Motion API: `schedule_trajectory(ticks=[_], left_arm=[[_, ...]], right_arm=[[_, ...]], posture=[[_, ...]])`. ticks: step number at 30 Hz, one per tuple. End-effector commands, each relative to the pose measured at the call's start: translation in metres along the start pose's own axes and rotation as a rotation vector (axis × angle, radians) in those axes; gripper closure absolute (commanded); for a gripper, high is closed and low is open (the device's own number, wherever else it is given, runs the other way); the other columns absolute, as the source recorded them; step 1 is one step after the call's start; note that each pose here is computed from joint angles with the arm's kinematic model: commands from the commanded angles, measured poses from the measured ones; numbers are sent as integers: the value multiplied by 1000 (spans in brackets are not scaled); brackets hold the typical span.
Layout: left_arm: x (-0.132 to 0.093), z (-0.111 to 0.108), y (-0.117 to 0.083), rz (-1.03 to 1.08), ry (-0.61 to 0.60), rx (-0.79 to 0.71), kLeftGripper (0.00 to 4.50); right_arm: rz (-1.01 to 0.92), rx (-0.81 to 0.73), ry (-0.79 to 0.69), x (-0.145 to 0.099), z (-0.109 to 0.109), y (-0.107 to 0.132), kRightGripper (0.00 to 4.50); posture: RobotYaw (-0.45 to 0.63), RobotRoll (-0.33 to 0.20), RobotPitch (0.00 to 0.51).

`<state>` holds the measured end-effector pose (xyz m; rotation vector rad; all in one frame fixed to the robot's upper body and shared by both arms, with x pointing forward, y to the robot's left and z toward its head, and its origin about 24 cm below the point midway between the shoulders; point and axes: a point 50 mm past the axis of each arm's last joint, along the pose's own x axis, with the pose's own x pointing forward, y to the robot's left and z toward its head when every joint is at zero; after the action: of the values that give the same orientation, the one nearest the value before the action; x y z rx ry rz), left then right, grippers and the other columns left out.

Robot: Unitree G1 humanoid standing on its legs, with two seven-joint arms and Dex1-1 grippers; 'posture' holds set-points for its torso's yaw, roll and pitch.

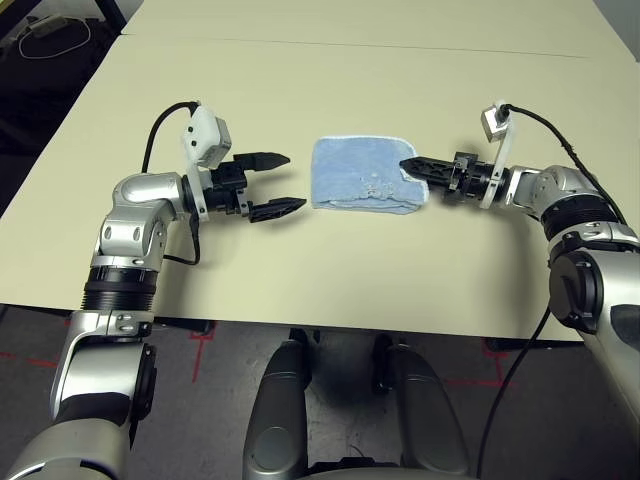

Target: Fold the towel and set it aside.

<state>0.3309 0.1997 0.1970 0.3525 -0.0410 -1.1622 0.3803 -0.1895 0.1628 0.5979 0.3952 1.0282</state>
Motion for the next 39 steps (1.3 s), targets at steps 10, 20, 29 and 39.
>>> schedule_trajectory(ticks=[10,20,29,39], left_arm=[[4,-8,-9,-46,17,-31,0],[9,-12,-13,-53,15,-55,0],[9,-12,-13,-54,16,-64,0],[11,-11,-12,-57,13,-68,0]], right_arm=[[-27,13,-115,-17,3,-6,4471],[-159,18,-592,-37,22,-19,4471],[-469,-36,-981,-81,30,-36,4471],[-736,-97,-1090,-119,28,-45,4471]], posture=[[39,0,261],[19,0,272],[3,0,272],[-14,0,274]])
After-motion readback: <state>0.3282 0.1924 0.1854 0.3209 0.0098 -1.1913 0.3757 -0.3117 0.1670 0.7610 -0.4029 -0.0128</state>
